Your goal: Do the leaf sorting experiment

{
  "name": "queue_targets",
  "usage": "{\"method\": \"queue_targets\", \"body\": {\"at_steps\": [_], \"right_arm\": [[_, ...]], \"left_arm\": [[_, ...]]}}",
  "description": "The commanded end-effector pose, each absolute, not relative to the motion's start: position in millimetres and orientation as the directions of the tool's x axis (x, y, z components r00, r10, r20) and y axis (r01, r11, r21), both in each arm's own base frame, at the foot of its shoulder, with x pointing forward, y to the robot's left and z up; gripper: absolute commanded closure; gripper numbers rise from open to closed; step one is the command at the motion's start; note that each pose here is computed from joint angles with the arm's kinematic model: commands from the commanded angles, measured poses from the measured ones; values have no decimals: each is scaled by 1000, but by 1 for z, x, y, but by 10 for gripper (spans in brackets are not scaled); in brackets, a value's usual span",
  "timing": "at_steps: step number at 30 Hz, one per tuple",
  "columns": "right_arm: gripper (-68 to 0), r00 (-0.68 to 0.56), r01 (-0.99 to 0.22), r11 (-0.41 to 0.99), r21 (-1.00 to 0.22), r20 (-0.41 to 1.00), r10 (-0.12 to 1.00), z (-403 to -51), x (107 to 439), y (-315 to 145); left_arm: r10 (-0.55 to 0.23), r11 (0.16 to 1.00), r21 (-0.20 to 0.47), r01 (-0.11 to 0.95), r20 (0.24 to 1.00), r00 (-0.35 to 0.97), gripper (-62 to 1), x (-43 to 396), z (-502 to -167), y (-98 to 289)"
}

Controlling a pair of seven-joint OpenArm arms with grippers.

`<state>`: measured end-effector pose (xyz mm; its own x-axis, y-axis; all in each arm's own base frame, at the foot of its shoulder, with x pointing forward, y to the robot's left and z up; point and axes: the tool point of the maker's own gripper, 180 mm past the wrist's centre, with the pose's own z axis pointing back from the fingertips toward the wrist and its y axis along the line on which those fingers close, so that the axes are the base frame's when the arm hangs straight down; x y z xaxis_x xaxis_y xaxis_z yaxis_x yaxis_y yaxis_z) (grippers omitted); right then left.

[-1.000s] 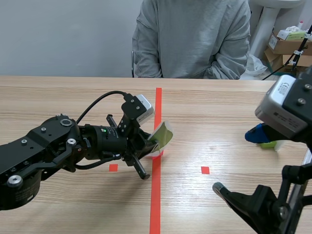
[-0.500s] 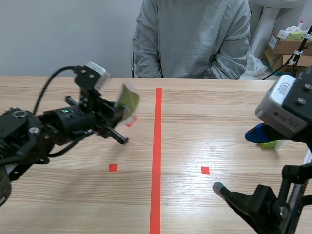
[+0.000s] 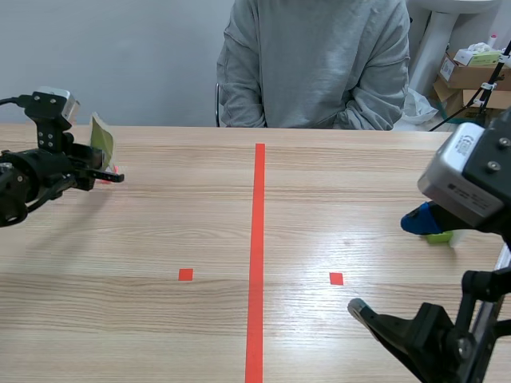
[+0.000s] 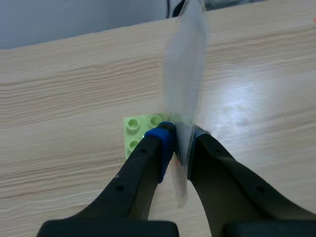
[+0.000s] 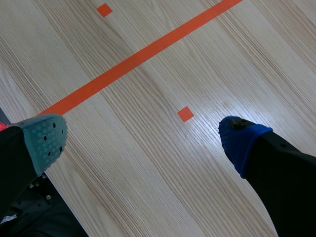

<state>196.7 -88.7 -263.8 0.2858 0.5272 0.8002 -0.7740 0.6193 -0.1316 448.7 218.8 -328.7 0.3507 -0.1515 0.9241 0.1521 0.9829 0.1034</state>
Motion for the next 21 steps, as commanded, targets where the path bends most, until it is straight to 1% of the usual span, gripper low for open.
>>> {"method": "queue_targets", "body": {"at_steps": [1,3,6,10,12,18,20,21], "right_arm": [[-640,275,-767,625,-142,808,522,-260,201,-91],[-640,275,-767,625,-142,808,522,-260,201,-91],[-640,275,-767,625,-142,808,521,-259,201,-91],[-640,275,-767,625,-142,808,521,-259,201,-91],[-640,275,-767,625,-142,808,521,-259,201,-91],[-640,275,-767,625,-142,808,522,-260,201,-91],[-640,275,-767,625,-142,808,522,-260,201,-91],[-640,275,-767,625,-142,808,522,-260,201,-91]], "left_arm": [[-162,982,126,139,942,293,-40,463,-307,224],[-173,983,147,105,938,302,-40,468,-309,234],[-169,986,157,63,934,315,-40,471,-312,244],[-190,982,179,62,914,359,-40,466,-328,248],[-187,982,180,54,909,372,-40,463,-335,250],[-191,981,190,40,906,377,-40,461,-338,255],[-204,978,203,43,902,380,-43,460,-338,255],[-222,974,219,52,896,385,-50,460,-340,255]]}}
